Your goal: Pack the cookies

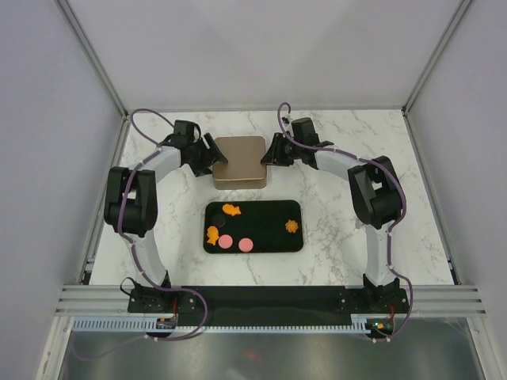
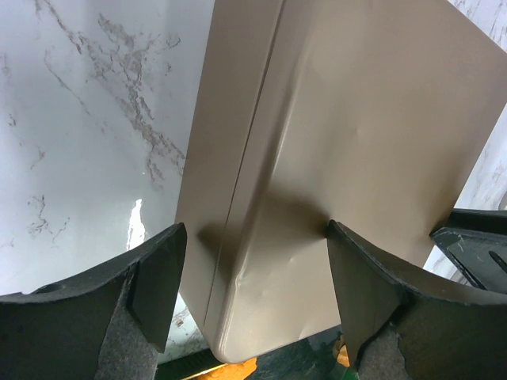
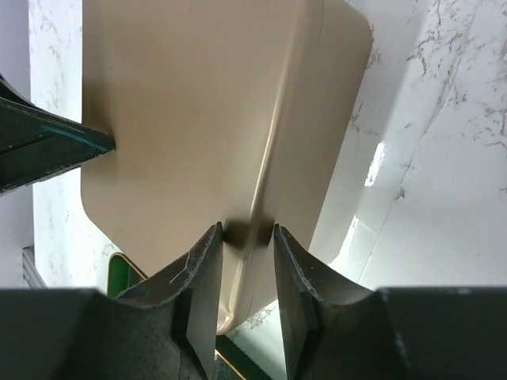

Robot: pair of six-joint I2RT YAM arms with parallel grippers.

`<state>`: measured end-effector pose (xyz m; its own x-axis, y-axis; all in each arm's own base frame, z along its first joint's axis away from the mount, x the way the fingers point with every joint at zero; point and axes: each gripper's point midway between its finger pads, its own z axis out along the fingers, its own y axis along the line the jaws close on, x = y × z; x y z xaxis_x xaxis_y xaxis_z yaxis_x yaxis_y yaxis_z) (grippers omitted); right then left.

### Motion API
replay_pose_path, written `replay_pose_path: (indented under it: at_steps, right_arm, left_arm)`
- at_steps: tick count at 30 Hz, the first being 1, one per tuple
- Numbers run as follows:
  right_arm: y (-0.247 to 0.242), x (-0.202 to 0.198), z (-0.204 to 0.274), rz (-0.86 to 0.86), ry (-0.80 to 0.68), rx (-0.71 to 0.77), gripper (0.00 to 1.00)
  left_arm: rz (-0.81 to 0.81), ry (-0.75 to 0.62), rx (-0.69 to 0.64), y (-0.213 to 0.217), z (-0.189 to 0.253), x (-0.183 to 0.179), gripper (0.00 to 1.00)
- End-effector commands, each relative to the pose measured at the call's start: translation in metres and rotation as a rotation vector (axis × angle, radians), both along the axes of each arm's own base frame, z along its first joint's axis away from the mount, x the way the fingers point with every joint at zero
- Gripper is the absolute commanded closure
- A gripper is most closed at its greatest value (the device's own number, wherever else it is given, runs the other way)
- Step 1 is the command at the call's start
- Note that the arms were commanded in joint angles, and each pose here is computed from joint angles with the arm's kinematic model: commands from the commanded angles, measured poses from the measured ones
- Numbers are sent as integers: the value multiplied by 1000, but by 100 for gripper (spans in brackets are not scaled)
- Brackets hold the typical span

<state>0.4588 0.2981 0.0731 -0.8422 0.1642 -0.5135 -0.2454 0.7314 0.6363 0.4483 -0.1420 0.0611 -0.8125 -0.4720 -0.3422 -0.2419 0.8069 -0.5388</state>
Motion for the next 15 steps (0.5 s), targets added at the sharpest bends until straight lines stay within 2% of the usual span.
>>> replay_pose_path:
  at_steps: [1,6,12,15]
  right_arm:
    - [-17,-18,-19,-7,41,-125,59]
    - [-20,-1,14,-24,-5,-98,52]
    - [-27,16,71,-61,-99,-69,45]
    - [-38,18,103,-90,-156,-51,39]
  left_arm:
    - [-22,58,77,9,-22,-8,21]
    - [-16,1,113,16,4,3,18]
    - [-8,-185,122,19,83,33,16]
    - [15,-234,145,25,114,36,16]
